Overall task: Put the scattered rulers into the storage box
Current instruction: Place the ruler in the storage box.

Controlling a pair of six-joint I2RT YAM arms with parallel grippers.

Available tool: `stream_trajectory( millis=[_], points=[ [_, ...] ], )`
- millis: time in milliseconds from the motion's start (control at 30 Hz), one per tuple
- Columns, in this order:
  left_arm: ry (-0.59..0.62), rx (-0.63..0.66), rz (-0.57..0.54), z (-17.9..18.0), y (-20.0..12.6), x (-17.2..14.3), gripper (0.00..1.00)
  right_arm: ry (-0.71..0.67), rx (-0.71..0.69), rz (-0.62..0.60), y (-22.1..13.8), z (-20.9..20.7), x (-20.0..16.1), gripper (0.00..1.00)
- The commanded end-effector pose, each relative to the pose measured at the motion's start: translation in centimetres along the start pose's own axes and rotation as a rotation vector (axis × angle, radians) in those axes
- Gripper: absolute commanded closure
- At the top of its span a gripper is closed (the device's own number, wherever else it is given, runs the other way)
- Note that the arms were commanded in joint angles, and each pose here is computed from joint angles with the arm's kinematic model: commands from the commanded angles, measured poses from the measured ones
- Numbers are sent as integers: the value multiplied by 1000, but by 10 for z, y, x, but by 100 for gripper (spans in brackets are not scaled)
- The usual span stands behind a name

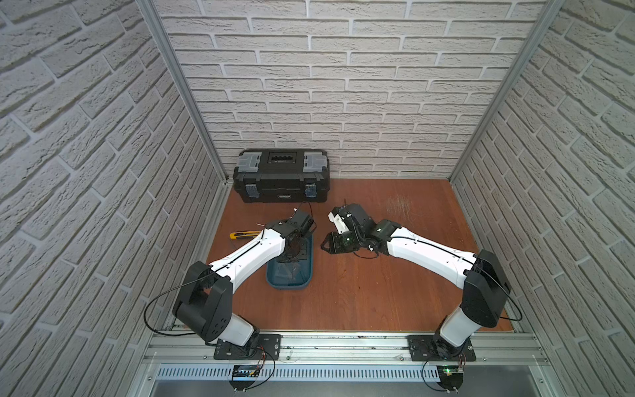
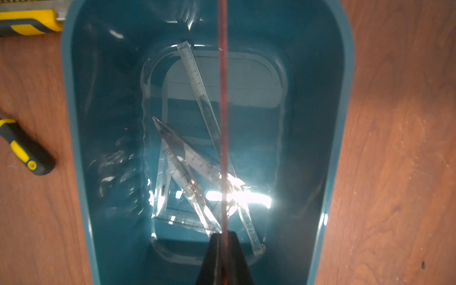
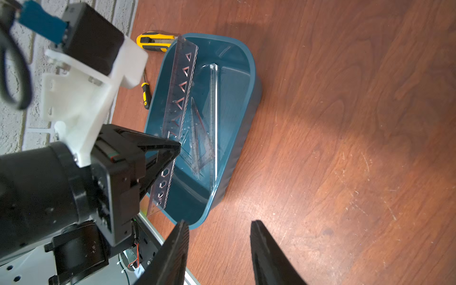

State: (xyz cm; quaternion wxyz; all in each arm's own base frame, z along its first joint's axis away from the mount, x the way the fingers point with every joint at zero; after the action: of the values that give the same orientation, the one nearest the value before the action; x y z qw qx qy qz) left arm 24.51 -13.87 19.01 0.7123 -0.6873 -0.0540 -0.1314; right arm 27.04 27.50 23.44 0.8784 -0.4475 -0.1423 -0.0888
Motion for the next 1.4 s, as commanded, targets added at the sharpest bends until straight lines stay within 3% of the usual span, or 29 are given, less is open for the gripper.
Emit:
stream_trajectory(
  millis=[0, 133, 333, 433, 667, 867, 1133, 1367],
  points=[
    [12, -6, 0, -1, 10, 6, 100, -6, 11, -37, -10, 0, -3, 55],
    [12, -1, 19, -2, 18, 6, 99, -6, -9, -45, -14, -6, -7, 55],
    [7, 17, -7, 1, 7, 10, 64, 4, -41, -62, -24, -19, -4, 55],
    [3, 21, -36, 4, -9, 12, 57, 12, -57, -79, -32, -28, 1, 55],
    [7, -5, -133, 5, -53, 15, 56, 66, -123, -141, -56, -65, 16, 55],
    [63, -70, -167, -23, -65, 30, 58, 95, -219, -184, -69, -95, 28, 55],
    [137, -234, -169, -87, -52, 59, 59, 98, -376, -190, -66, -120, 43, 55],
    [123, -354, -145, -128, -23, 72, 60, 73, -495, -144, -44, -134, 54, 57]
  ],
)
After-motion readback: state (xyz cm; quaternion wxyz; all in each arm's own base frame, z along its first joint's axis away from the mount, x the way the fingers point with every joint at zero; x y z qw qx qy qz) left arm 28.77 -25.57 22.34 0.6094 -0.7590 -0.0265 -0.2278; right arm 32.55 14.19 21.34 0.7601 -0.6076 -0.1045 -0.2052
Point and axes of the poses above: each gripper's point midway between its finger pads, its own y axis out along the fingers, its own z axis along the line the jaws close on, x = y × z, the point moved 10 cm from there along -y, back along the fingers, and after that the axes turned 8 degrees about y, right-handed, at the moved point
